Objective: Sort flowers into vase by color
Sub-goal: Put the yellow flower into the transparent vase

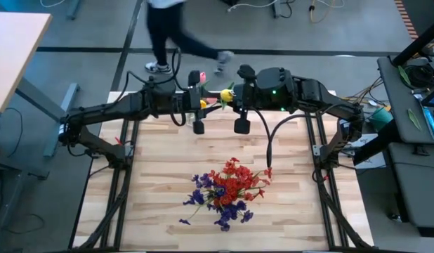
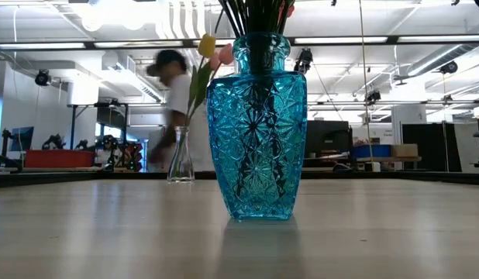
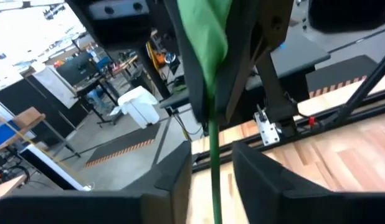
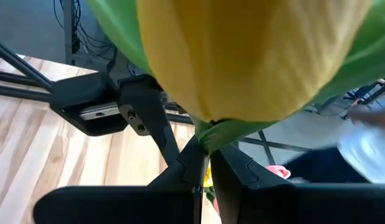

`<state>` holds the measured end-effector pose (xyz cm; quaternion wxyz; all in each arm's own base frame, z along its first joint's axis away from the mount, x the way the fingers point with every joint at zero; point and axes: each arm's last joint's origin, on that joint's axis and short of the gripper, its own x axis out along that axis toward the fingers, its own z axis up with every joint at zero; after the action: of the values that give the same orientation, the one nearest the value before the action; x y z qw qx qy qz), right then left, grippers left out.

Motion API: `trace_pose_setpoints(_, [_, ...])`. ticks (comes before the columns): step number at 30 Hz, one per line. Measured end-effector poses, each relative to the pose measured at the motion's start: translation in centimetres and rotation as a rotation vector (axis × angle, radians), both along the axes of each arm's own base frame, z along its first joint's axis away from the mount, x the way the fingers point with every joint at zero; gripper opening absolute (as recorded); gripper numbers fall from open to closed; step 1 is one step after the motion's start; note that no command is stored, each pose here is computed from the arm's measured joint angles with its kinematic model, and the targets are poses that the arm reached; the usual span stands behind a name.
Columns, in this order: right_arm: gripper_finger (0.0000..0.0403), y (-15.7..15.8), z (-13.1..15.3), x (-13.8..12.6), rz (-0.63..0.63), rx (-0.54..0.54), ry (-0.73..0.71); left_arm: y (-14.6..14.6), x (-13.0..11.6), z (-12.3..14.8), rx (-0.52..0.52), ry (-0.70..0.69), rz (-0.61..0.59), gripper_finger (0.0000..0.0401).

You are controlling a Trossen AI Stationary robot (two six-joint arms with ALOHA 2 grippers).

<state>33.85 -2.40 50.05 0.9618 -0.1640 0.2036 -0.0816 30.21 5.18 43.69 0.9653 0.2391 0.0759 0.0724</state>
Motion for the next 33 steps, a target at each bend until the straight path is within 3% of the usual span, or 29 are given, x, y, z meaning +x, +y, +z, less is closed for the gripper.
trace_pose_setpoints(8, [0.0013,0.0,-0.1,0.1,0.005,-0.017,0.007,0.0,0.1,0.2,0.014,-0.018,-0.002,0.0006])
trace_pose_setpoints(13, [0.0039,-0.1,0.0,0.1,-0.011,-0.001,-0.008,0.0,0.1,0.2,0.016,-0.019,-0.003,0.0002])
trace_pose_setpoints(22, [0.0176,-0.1,0.6,-0.6,-0.048,0.010,-0.036,0.1,-1.2,0.5,-0.002,-0.049,-0.008,0.0000])
trace_pose_setpoints(27, [0.0220,-0.1,1.0,-1.8,-0.056,0.032,-0.028,-0.2,-4.0,1.1,-0.033,-0.109,-0.026,0.0000])
trace_pose_setpoints(33, [0.0242,0.0,1.1,-2.7,-0.065,0.055,-0.001,-0.8,-8.2,2.1,-0.055,-0.238,-0.002,0.0000])
